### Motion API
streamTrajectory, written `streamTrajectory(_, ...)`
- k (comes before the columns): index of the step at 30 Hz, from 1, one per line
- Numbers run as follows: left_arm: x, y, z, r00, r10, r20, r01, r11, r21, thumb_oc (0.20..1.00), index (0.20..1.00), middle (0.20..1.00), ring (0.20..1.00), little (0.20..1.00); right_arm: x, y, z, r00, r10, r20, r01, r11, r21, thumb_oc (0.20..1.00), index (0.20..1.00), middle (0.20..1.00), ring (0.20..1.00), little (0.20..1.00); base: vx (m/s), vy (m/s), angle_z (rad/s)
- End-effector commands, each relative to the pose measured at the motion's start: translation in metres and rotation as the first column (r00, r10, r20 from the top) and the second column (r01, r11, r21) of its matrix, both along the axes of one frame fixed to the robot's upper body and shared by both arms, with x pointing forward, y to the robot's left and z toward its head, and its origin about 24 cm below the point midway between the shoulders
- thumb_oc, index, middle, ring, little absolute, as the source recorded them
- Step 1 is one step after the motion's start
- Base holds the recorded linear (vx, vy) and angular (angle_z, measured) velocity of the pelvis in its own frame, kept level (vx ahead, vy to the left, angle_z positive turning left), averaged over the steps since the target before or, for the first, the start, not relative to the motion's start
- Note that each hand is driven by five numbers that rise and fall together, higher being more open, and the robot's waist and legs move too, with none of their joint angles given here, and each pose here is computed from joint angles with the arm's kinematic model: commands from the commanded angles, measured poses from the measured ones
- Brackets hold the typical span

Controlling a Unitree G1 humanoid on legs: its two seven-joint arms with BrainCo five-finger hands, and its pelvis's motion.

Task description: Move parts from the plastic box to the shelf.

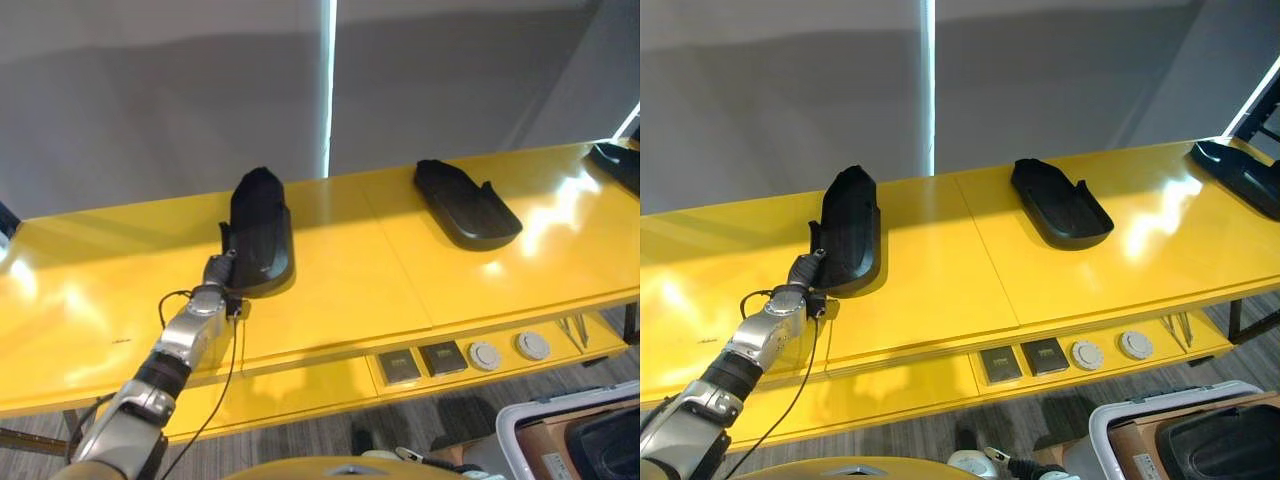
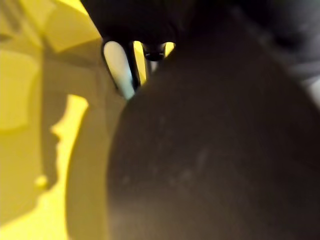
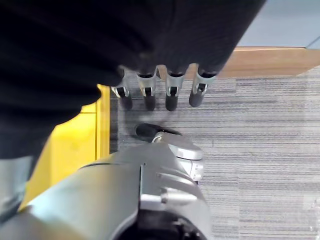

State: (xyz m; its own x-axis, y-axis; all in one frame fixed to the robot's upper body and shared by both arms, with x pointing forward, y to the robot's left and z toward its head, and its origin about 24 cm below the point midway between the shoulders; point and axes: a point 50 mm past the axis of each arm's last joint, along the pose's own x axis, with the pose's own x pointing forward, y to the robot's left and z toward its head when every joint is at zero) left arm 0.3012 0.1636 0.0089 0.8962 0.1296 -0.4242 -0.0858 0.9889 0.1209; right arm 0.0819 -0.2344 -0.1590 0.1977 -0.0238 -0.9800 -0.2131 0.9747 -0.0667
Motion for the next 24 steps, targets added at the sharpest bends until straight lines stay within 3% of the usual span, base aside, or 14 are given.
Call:
streamTrajectory(1, -0.031, -0.026, -0.047, 0.971, -0.039, -0.237, 0.003, 0.989, -0.149, 0.2, 0.2, 0.2, 0.2, 0.2, 0.008, 0.02, -0.003, 1.0, 0.019, 0.001, -0.019, 0.999, 0.036, 1.0, 1.0, 1.0, 1.0, 1.0, 0.0, 0.0, 0.0)
streamTrajectory(8, -0.058, -0.022, -0.059, 0.961, -0.122, -0.249, 0.099, 0.99, -0.104, 0.2, 0.2, 0.2, 0.2, 0.2, 0.013, 0.02, -0.002, 1.0, -0.007, 0.021, 0.006, 0.999, 0.038, 1.0, 1.0, 1.0, 1.0, 1.0, -0.03, -0.002, 0.08)
streamTrajectory(14, -0.041, 0.002, -0.006, 0.994, -0.024, 0.103, 0.026, 0.999, -0.02, 0.2, 0.2, 0.2, 0.2, 0.2, 0.014, 0.013, 0.0, 0.997, -0.056, 0.051, 0.055, 0.998, 0.006, 1.0, 1.0, 1.0, 1.0, 1.0, -0.03, 0.032, 0.01)
streamTrajectory(16, -0.036, 0.011, 0.028, 0.963, 0.009, 0.269, -0.002, 1.0, -0.027, 0.2, 0.2, 0.2, 0.2, 0.2, 0.017, 0.006, 0.003, 0.992, -0.099, 0.08, 0.1, 0.995, -0.012, 1.0, 1.0, 1.0, 1.0, 1.0, -0.15, 0.14, 0.0)
streamTrajectory(19, -0.034, 0.016, 0.056, 0.916, 0.028, 0.399, -0.017, 0.999, -0.03, 0.2, 0.2, 0.2, 0.2, 0.2, 0.015, 0.003, 0.003, 0.984, -0.153, 0.09, 0.156, 0.987, -0.025, 1.0, 1.0, 1.0, 1.0, 1.0, -0.13, 0.14, -0.01)
streamTrajectory(24, -0.036, 0.029, 0.083, 0.863, 0.011, 0.506, -0.033, 0.999, 0.036, 0.2, 0.2, 0.2, 0.2, 0.2, -0.004, 0.006, -0.001, 0.966, -0.24, 0.093, 0.244, 0.969, -0.031, 1.0, 1.0, 1.0, 1.0, 1.0, -0.1, 0.11, -0.12)
